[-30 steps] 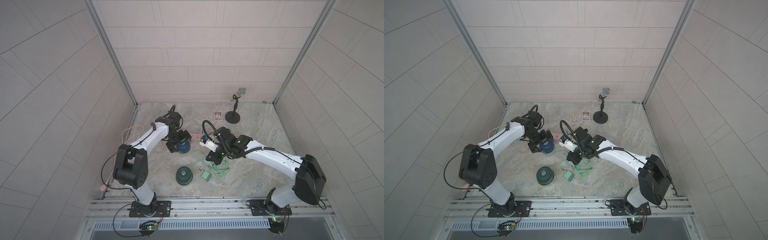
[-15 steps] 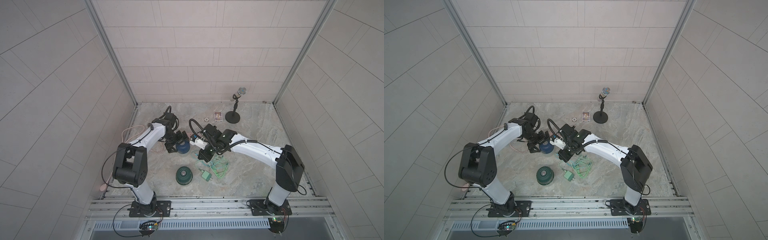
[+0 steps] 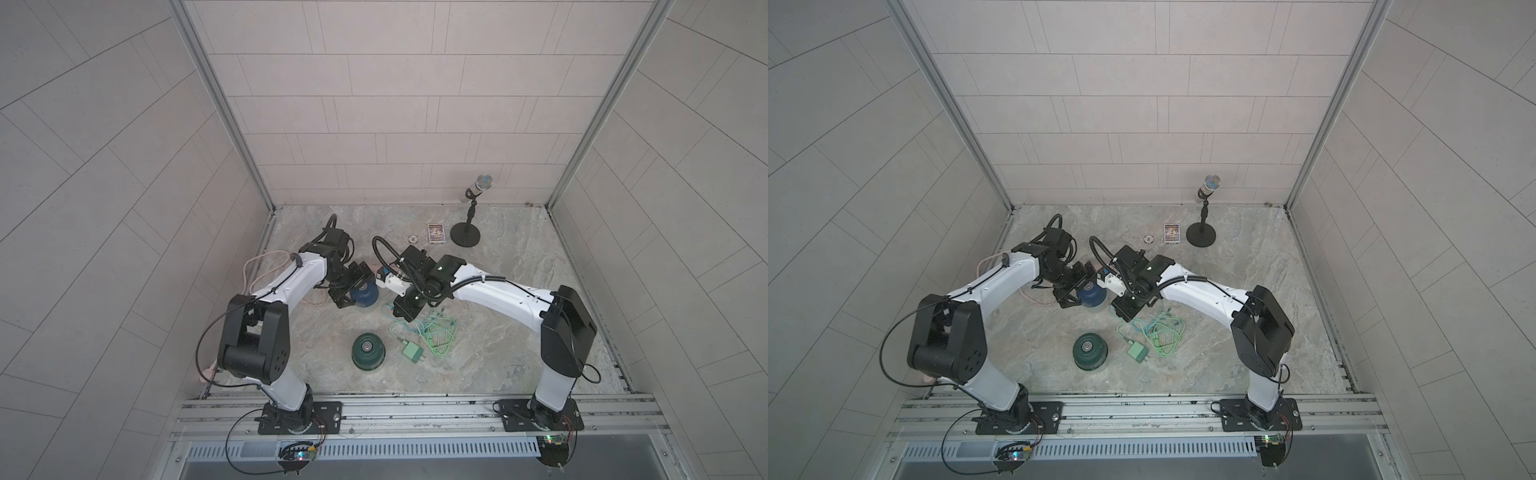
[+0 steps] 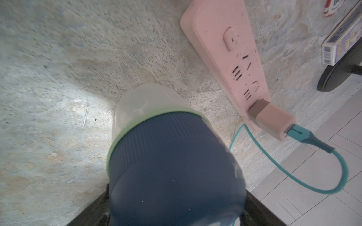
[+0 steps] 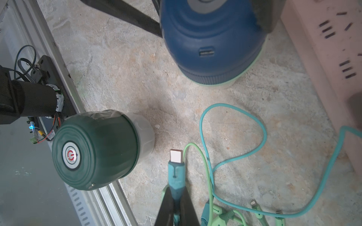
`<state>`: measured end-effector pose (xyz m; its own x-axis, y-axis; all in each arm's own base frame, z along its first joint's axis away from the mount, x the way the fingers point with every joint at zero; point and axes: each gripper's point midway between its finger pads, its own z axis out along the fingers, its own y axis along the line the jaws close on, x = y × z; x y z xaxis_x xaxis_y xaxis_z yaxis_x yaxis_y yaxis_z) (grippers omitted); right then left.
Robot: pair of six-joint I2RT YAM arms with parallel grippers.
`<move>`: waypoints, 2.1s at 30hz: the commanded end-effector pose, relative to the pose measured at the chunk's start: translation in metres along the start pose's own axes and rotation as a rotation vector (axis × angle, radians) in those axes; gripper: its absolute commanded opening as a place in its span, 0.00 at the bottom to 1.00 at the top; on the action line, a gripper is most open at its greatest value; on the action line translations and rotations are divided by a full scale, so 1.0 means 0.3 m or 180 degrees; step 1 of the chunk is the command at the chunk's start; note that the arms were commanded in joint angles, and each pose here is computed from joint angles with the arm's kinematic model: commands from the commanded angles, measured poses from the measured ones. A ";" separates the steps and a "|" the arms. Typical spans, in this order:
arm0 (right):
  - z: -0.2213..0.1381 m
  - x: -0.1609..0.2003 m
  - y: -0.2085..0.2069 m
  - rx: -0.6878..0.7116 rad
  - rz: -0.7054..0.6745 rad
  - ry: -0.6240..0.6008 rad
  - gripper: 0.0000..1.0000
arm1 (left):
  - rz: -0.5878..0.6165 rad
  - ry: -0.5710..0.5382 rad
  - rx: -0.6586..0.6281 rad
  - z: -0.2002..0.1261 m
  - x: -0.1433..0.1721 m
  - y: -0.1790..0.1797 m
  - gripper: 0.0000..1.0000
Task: Charge the cordless meat grinders
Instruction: Adjust the cordless meat grinder at the center of the board, then adjust the charging cable.
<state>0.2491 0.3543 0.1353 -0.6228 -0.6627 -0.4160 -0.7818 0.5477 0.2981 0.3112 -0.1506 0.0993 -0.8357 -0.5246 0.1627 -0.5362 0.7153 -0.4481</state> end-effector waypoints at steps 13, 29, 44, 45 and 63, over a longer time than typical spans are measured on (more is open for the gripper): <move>-0.033 0.047 -0.033 -0.0007 0.0016 -0.0017 0.06 | 0.0055 -0.0046 -0.0322 0.036 0.055 -0.005 0.92; -0.079 0.038 -0.045 0.0019 0.0082 -0.0133 0.06 | 0.0161 -0.0263 -0.0122 -0.095 -0.003 -0.070 1.00; -0.261 -0.080 -0.075 -0.0106 0.0243 -0.0662 0.06 | 0.0996 0.0367 0.1352 -0.230 0.182 -0.279 0.68; -0.265 -0.085 -0.075 -0.0105 0.0241 -0.0678 0.07 | 0.1031 0.0384 0.1419 -0.227 0.192 -0.297 0.68; -0.289 -0.118 -0.062 -0.0197 0.0369 -0.0812 0.07 | 0.1064 0.0541 0.1935 -0.147 0.266 -0.389 0.50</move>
<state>0.2827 0.3194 0.1938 -0.7114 -0.4740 -0.5189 -0.6925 0.5990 0.4022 0.3003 -0.2501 0.1894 -0.9745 -0.2147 0.0656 -0.1620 0.4704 -0.8675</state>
